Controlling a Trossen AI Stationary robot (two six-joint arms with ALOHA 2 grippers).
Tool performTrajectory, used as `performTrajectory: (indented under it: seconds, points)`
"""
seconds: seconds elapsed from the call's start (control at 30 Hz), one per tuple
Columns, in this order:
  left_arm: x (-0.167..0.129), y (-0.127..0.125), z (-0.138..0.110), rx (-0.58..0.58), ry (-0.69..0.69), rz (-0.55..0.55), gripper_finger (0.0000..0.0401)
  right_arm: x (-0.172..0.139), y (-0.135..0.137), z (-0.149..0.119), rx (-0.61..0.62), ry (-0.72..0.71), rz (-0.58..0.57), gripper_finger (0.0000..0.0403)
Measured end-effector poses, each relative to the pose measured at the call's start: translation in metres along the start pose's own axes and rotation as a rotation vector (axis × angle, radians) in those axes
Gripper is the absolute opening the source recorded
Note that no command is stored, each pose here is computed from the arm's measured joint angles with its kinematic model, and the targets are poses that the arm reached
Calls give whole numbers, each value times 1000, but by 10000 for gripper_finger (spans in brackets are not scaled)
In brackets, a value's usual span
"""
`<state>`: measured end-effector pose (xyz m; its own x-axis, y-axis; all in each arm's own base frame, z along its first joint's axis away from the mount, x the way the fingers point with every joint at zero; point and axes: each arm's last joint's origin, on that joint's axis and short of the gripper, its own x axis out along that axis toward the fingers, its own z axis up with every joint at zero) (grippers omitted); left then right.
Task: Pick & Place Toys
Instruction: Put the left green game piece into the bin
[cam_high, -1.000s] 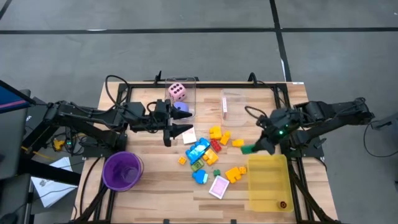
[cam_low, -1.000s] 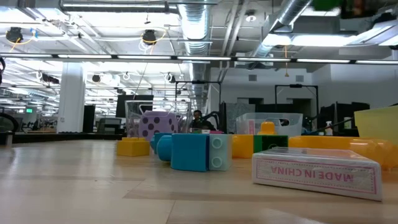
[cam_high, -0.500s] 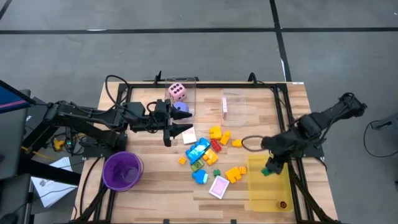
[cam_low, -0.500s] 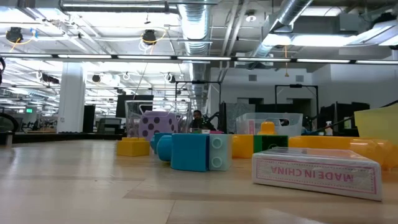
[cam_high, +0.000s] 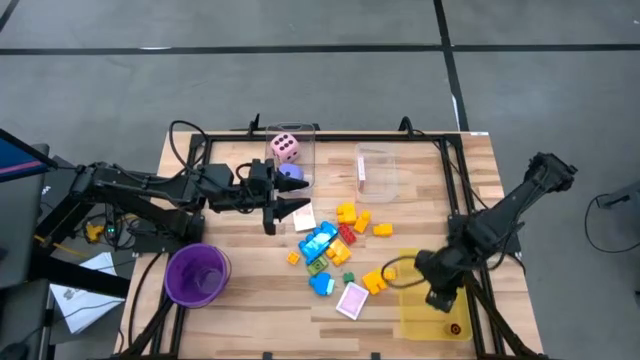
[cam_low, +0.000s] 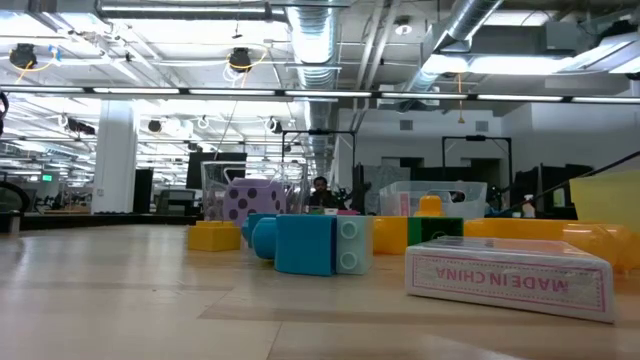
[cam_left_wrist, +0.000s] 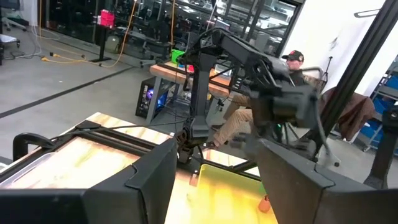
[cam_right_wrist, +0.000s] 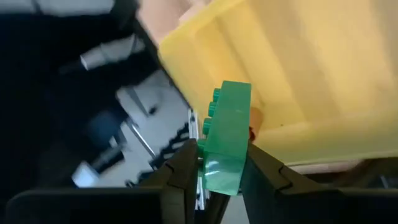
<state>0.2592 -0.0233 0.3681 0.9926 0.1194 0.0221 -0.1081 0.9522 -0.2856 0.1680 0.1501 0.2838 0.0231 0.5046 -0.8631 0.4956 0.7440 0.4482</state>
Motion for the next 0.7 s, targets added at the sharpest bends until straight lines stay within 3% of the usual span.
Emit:
performTrajectory:
  seconds: [0.27, 0.47, 0.7]
  points:
    - [1, 4, 1, 0, -5, 17, 213, 36, 16, 5, -145, 104, -30, 83]
    - [1, 4, 1, 0, -5, 16, 213, 50, 13, 2, -151, 142, -131, 83]
    - [1, 4, 1, 0, -5, 16, 213, 89, 16, -4, -213, 244, -246, 83]
